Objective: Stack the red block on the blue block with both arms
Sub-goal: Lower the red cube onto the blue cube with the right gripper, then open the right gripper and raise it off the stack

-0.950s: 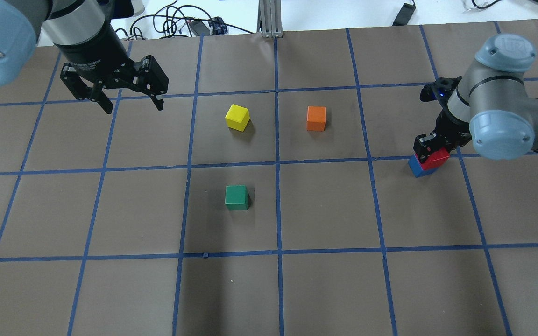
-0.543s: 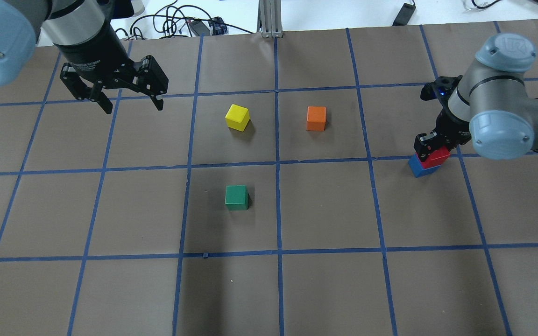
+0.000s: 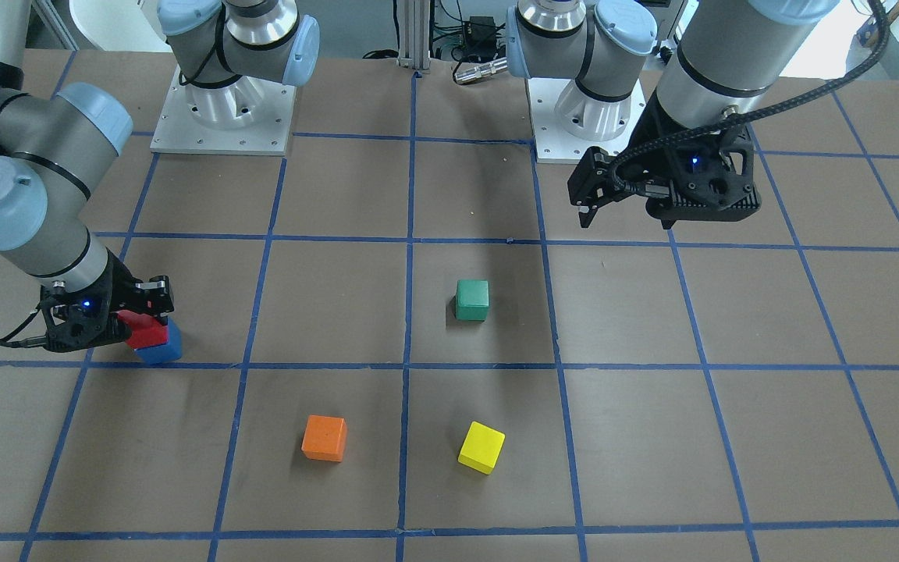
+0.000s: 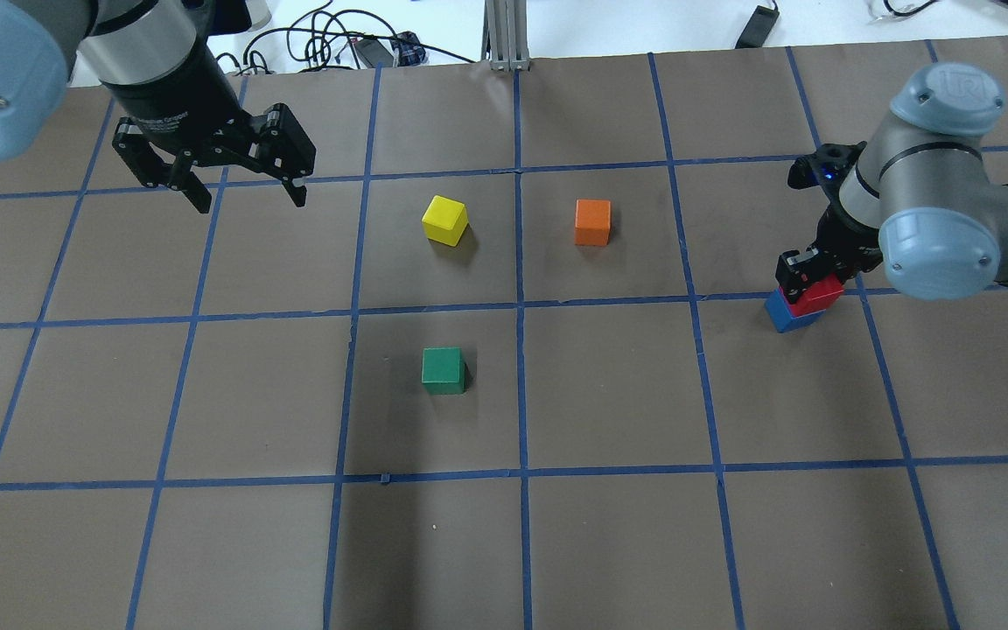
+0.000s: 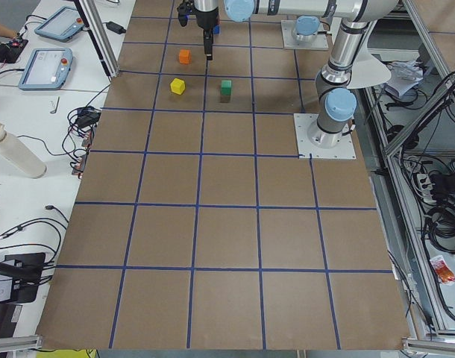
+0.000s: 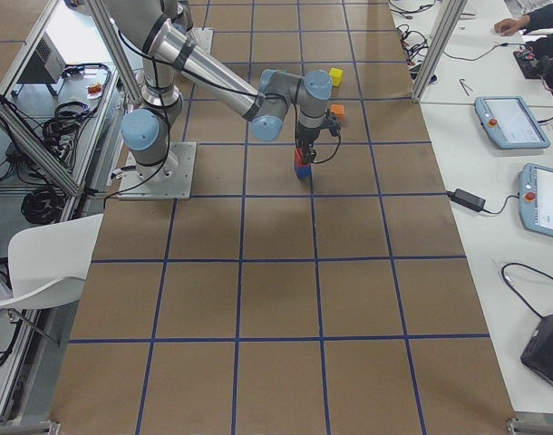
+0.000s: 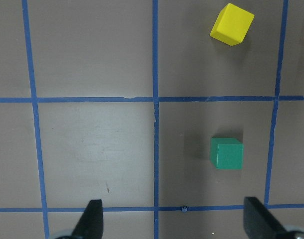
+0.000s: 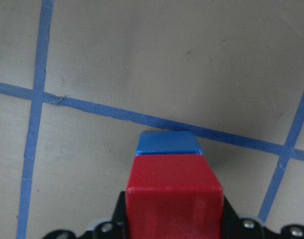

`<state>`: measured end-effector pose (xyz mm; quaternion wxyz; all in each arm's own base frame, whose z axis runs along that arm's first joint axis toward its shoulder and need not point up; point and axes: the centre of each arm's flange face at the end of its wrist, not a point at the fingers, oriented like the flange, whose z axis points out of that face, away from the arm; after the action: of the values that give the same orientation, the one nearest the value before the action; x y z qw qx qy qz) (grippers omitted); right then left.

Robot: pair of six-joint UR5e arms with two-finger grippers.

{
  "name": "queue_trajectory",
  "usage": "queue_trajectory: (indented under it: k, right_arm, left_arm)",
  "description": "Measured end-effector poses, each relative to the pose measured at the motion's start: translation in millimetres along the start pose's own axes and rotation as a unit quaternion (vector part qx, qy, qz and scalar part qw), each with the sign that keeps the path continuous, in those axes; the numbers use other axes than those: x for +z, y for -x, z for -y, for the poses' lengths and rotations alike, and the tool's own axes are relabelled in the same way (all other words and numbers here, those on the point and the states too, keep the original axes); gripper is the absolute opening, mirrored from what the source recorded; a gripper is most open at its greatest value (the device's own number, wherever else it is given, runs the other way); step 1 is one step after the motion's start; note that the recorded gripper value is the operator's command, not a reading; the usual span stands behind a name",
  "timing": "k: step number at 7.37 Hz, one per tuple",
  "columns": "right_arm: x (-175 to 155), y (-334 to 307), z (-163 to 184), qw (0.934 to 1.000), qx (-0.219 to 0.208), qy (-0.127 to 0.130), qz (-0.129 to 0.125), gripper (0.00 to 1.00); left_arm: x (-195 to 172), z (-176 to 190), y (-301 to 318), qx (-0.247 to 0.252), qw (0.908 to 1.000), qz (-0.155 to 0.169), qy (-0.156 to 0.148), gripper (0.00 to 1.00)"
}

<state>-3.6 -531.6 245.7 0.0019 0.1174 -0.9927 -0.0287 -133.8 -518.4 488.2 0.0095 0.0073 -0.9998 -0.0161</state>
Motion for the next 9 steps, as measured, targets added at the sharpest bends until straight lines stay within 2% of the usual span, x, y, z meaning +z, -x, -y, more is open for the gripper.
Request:
queue_trajectory:
  k: [1,2,3,7,9]
  right_arm:
    - [0,0,0,1.0,0.0,0.001,-0.001,0.51]
    - [0,0,0,1.0,0.001,0.001,-0.002,0.81]
    - [1,0,-1,1.0,0.002,0.002,-0.002,0.98]
    - [-8,-3,1,0.9999,0.006,0.001,-0.011,1.0]
    - [-45,-11,10,0.9997,0.012,0.0,-0.022,1.0]
  left_arm:
    - [0,0,0,0.0,1.0,0.0,0.0,1.0]
    - [0,0,1,0.0,1.0,0.0,0.0,1.0]
    - [0,0,1,0.0,1.0,0.0,0.0,1.0]
    - [0,0,2,-0.001,1.0,0.0,0.0,1.0]
    - [0,1,2,-0.001,1.0,0.0,0.0,1.0]
